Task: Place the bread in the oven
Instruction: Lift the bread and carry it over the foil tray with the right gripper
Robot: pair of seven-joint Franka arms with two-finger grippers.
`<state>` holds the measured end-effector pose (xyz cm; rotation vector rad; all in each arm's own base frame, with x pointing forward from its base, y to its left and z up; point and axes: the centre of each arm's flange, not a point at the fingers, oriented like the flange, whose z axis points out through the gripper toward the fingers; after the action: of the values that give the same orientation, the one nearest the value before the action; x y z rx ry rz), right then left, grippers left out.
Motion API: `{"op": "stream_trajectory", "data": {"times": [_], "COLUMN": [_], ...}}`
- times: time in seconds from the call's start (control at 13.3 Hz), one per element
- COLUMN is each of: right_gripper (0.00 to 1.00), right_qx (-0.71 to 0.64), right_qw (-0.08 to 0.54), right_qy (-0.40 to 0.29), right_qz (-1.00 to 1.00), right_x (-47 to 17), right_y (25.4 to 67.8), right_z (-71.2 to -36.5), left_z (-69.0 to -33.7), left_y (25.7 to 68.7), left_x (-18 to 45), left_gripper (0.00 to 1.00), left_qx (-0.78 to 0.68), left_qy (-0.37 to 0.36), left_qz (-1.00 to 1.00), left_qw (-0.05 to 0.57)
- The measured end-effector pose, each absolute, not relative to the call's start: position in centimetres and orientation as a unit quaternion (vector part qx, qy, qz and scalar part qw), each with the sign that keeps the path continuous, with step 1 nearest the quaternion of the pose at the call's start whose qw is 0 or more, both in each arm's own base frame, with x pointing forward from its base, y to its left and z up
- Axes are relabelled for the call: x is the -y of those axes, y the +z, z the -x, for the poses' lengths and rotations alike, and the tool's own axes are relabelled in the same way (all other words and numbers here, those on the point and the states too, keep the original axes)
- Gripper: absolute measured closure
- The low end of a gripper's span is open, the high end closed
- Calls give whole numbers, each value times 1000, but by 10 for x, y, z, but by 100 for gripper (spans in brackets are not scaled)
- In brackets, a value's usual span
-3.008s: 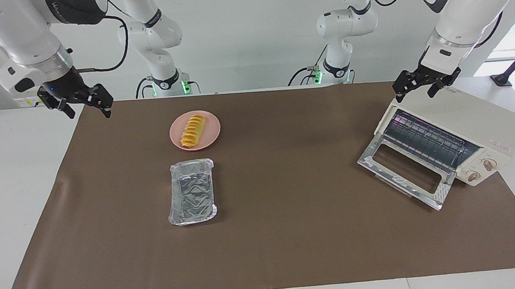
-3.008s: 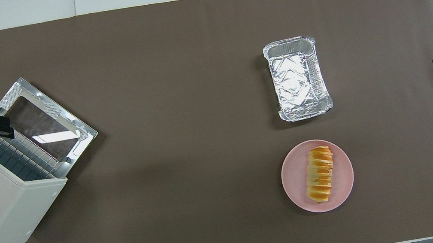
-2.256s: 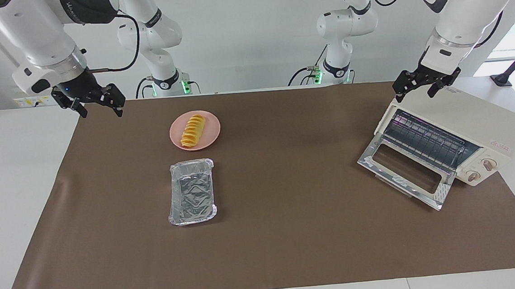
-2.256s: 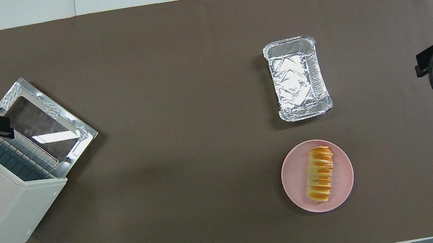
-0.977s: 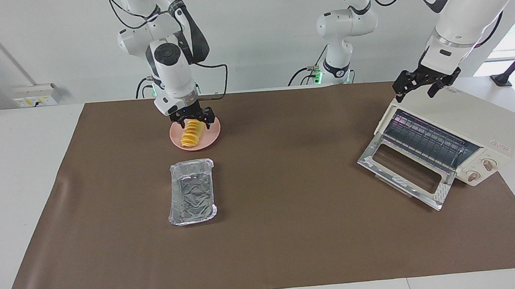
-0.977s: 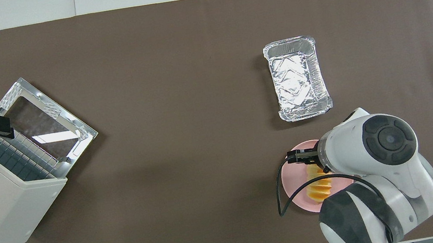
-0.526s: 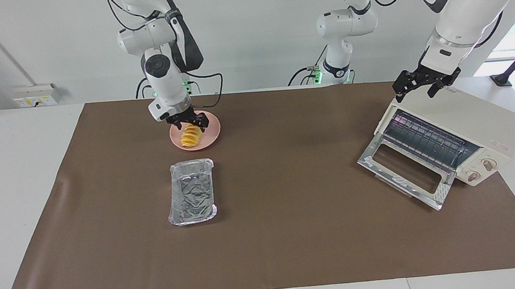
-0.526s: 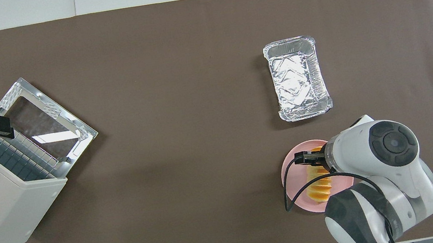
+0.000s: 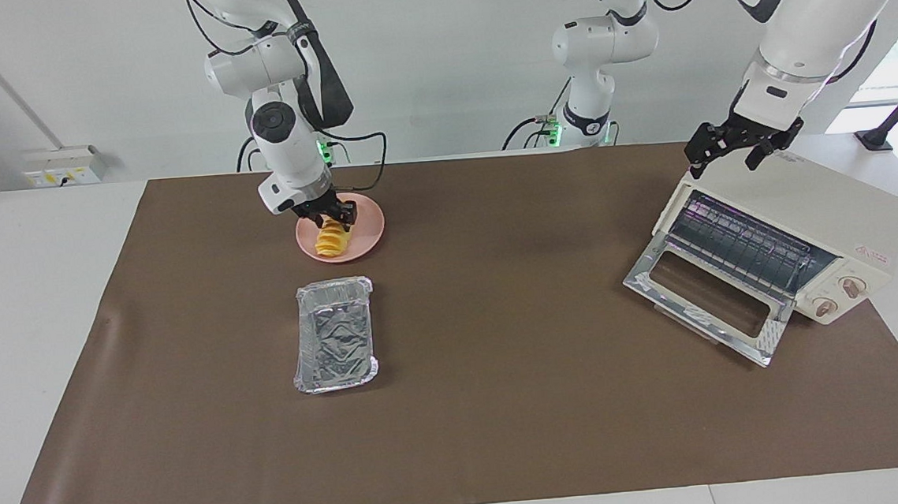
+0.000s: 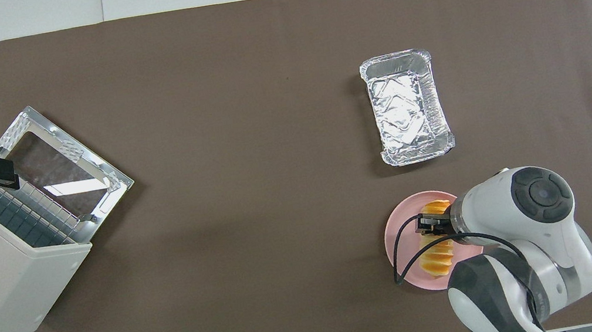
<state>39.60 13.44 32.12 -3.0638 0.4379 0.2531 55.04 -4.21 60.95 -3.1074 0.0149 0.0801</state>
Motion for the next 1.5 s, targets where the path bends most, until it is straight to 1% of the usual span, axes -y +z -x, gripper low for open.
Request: {"op": "stream_trajectory", "data": {"times": [0.08,0.15,0.23,0.3,0.38,0.45,0.53,0.68,0.75,0.98,1.13,1.2,1.35,1.5], "right_gripper": [42,56,59,60,69,81,91,93,93,94,95,95,95,95], "right_qx": [-141,-141,-142,-142,-142,-141,-141,-140,-138,-130,-99,-81,-48,-16], "right_qw": [18,19,20,20,20,20,21,20,18,30,48,55,59,54], "right_qy": [81,78,76,74,74,73,72,80,90,94,67,51,34,28], "right_qz": [987,987,987,987,987,987,987,987,986,987,992,994,997,998], "right_x": [-135,-134,-134,-134,-134,-134,-134,-137,-139,-137,-110,-92,-67,-69], "right_y": [320,319,317,316,315,316,317,327,340,415,459,471,479,472], "right_z": [-395,-395,-394,-394,-393,-393,-394,-399,-404,-430,-458,-475,-510,-548], "left_z": [-550,-550,-550,-550,-550,-550,-550,-550,-550,-550,-549,-549,-546,-542], "left_y": [610,610,610,610,610,610,610,610,610,609,609,609,610,610], "left_x": [42,42,42,42,42,42,42,42,42,42,42,42,42,42], "left_gripper": [0,0,0,0,0,0,0,0,0,0,0,0,0,0], "left_qx": [-5,-5,-5,-5,-5,-5,-5,-5,-5,-5,-5,-4,-4,-5], "left_qy": [26,26,26,26,26,26,26,26,26,28,32,33,36,46], "left_qz": [1000,1000,1000,1000,1000,1000,1000,1000,1000,999,999,999,999,999], "left_qw": [17,17,17,17,17,17,17,17,17,17,17,17,17,18]}}
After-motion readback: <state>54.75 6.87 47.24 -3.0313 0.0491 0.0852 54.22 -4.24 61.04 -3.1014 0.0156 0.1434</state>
